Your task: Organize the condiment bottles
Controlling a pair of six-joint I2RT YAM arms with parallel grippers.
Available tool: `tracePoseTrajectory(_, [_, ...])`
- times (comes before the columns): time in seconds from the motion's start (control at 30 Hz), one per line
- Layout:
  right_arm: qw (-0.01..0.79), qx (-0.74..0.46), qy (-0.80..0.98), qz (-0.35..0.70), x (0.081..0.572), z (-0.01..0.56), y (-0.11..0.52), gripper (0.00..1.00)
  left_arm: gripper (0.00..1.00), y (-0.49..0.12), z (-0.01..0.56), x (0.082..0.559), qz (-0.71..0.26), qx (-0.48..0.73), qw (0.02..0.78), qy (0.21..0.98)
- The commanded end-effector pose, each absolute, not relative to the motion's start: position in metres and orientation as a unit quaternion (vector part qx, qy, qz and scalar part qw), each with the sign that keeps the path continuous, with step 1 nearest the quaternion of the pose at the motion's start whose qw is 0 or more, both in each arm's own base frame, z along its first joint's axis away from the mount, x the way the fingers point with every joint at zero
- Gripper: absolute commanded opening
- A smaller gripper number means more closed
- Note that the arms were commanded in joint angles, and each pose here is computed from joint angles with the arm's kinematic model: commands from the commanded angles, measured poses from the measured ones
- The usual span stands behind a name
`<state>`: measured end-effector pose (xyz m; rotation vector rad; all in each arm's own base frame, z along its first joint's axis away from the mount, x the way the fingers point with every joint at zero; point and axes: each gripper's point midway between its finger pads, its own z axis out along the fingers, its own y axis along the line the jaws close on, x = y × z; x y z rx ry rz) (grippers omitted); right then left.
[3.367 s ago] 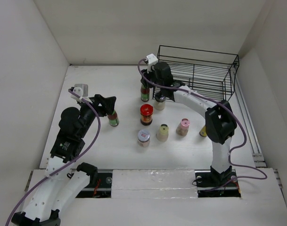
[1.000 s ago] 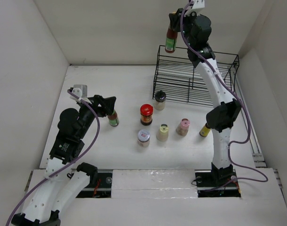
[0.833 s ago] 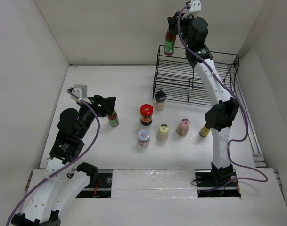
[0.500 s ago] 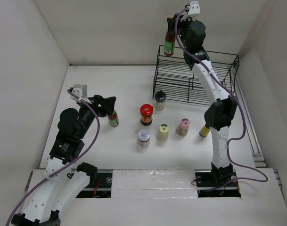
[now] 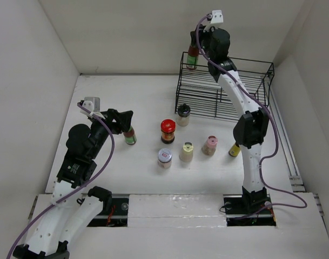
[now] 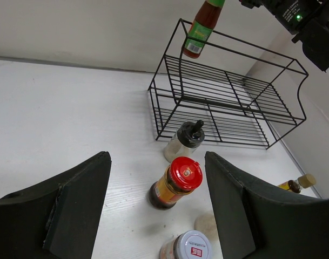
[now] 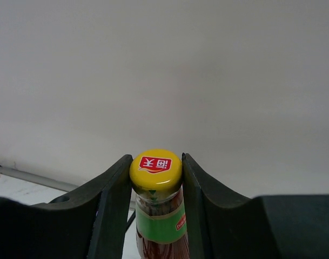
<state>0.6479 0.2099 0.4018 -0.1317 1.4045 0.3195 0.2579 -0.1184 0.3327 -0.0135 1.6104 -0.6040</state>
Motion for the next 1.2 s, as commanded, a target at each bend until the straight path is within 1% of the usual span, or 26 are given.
tracePoseTrajectory(0.0, [0.825,-0.042,0.541,0.159,0.612,0.5,0.192,0.16,0.66,-0.121,0.346,0.258,-0.277,-0.001,0.666,0.693])
tracePoseTrajectory(0.1, [0.808,-0.045,0.567,0.155,0.62,0.469,0.195,0.16,0.66,-0.121,0.346,0.258,-0.277,-0.001,0.666,0.693])
tracePoseTrajectory(0.27, [0.798,-0.051,0.581,0.156,0.618,0.451,0.196,0.17,0.66,-0.123,0.346,0.257,-0.28,0.002,0.664,0.693])
tracePoseTrajectory(0.3, [0.79,-0.052,0.591,0.154,0.621,0.437,0.197,0.17,0.66,-0.123,0.346,0.257,-0.28,0.002,0.664,0.693])
tracePoseTrajectory(0.37, [0.79,-0.052,0.592,0.154,0.619,0.436,0.197,0.18,0.66,-0.123,0.346,0.257,-0.28,0.002,0.664,0.693])
tracePoseTrajectory(0.4, [0.787,-0.053,0.595,0.154,0.62,0.431,0.197,0.22,0.66,-0.123,0.346,0.257,-0.28,0.002,0.664,0.693])
tracePoseTrajectory(0.5, [0.781,-0.053,0.601,0.16,0.615,0.427,0.202,0.27,0.66,-0.123,0.346,0.257,-0.28,0.002,0.664,0.693])
tracePoseTrajectory(0.6, [0.786,-0.05,0.594,0.165,0.604,0.439,0.199,0.39,0.66,-0.123,0.346,0.257,-0.28,0.002,0.664,0.693])
tracePoseTrajectory(0.63, [0.786,-0.05,0.594,0.165,0.602,0.441,0.198,0.49,0.66,-0.123,0.346,0.257,-0.28,0.002,0.664,0.693])
tracePoseTrajectory(0.73, [0.788,-0.046,0.592,0.163,0.591,0.448,0.193,0.7,0.66,-0.123,0.346,0.257,-0.28,0.002,0.664,0.693])
tracePoseTrajectory(0.77, [0.785,-0.046,0.596,0.162,0.59,0.445,0.192,0.81,0.66,-0.123,0.346,0.257,-0.28,0.002,0.664,0.693])
tracePoseTrajectory(0.83, [0.795,-0.042,0.581,0.168,0.575,0.468,0.188,0.88,0.66,-0.123,0.346,0.257,-0.28,0.002,0.664,0.693])
tracePoseTrajectory(0.87, [0.792,-0.042,0.586,0.167,0.571,0.468,0.186,0.89,0.66,-0.123,0.346,0.257,-0.28,0.002,0.664,0.693])
tracePoseTrajectory(0.9, [0.796,-0.037,0.582,0.165,0.559,0.481,0.181,0.9,0.66,-0.123,0.346,0.257,-0.28,0.002,0.664,0.693])
tracePoseTrajectory(0.97, [0.787,-0.027,0.598,0.152,0.547,0.481,0.167,0.9,0.66,-0.123,0.346,0.257,-0.283,-0.001,0.663,0.693])
tracePoseTrajectory(1.0, [0.77,-0.021,0.622,0.14,0.543,0.46,0.161,0.9,0.66,-0.123,0.346,0.257,-0.283,-0.001,0.663,0.693])
tracePoseTrajectory(1.03, [0.77,-0.011,0.624,0.132,0.519,0.471,0.149,0.9,0.66,-0.122,0.346,0.257,-0.283,-0.007,0.663,0.693])
tracePoseTrajectory(1.1, [0.755,0.027,0.645,0.11,0.496,0.449,0.135,0.84,0.66,-0.123,0.347,0.257,-0.288,-0.013,0.661,0.693])
tracePoseTrajectory(1.13, [0.736,0.045,0.669,0.094,0.471,0.419,0.122,0.81,0.66,-0.124,0.345,0.259,-0.291,-0.017,0.656,0.696])
tracePoseTrajectory(1.17, [0.72,0.076,0.684,0.09,0.456,0.397,0.115,0.77,0.66,-0.124,0.347,0.259,-0.295,-0.021,0.657,0.693])
